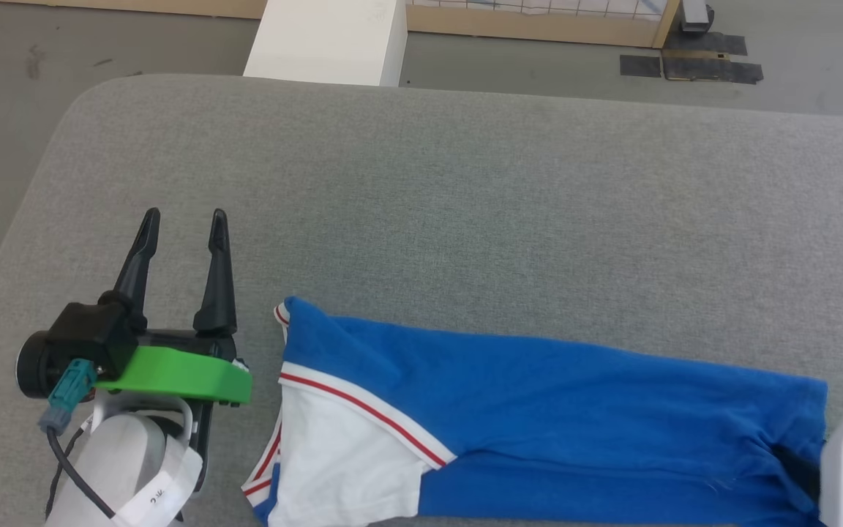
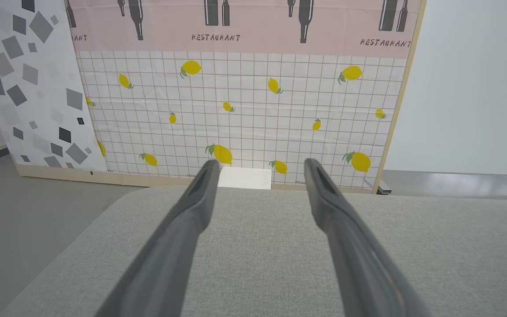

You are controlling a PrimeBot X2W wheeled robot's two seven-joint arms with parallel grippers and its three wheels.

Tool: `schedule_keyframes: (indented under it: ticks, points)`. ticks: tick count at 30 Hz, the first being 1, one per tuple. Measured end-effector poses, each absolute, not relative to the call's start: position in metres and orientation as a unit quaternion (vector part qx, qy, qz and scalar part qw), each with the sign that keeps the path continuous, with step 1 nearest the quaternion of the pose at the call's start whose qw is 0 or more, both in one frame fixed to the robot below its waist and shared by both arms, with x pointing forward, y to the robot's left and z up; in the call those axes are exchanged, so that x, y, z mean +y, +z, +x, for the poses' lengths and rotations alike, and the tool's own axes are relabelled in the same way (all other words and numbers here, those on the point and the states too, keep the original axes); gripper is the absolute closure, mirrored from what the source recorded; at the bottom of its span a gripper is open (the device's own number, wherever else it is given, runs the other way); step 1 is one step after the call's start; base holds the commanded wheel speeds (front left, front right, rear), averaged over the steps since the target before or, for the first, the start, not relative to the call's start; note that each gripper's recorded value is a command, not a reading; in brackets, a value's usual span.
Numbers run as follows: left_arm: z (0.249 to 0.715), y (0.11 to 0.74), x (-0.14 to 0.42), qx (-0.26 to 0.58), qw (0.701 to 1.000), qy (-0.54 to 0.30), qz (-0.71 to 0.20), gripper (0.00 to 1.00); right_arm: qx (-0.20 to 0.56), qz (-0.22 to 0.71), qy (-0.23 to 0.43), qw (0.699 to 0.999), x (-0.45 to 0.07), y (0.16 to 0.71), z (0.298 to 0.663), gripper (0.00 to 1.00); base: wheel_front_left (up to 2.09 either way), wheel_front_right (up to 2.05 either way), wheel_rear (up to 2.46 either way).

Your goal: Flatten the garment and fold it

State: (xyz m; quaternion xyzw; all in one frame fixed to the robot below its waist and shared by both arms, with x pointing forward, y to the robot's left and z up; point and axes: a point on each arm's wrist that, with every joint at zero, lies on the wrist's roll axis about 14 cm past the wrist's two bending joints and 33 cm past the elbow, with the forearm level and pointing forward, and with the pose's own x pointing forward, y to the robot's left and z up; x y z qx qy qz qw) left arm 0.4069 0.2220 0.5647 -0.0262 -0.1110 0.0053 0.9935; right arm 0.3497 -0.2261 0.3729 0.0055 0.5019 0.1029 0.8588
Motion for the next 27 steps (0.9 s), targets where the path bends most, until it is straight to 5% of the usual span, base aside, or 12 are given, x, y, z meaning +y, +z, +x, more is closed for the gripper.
schedule_keyframes:
  ticks: [8,9,10,11,20,27]
  points:
    - [0.408,0.560,0.222,-0.109,0.994,0.005,-0.019,0.00,0.504,0.006,0.132,0.854,-0.207,0.372,0.353,0.00,0.00,0.00,0.00]
    - [0.408,0.561,0.222,-0.111,0.994,0.007,-0.022,0.00,0.506,0.006,0.131,0.853,-0.207,0.371,0.353,0.59,0.00,0.00,0.00]
    - [0.408,0.560,0.222,-0.110,0.994,0.007,-0.022,0.00,0.506,0.006,0.130,0.852,-0.208,0.371,0.353,0.74,0.00,0.00,0.00]
    - [0.408,0.560,0.223,-0.110,0.994,0.008,-0.023,0.00,0.507,0.006,0.129,0.852,-0.208,0.370,0.353,1.00,0.00,0.00,0.00]
    - [0.406,0.558,0.224,-0.110,0.994,0.010,-0.020,0.00,0.502,0.026,0.090,0.860,-0.230,0.374,0.358,1.00,0.00,0.00,0.00]
    - [0.406,0.559,0.223,-0.113,0.993,0.010,-0.029,0.00,0.500,0.015,-0.007,0.866,-0.298,0.383,0.358,1.00,0.00,0.00,0.00]
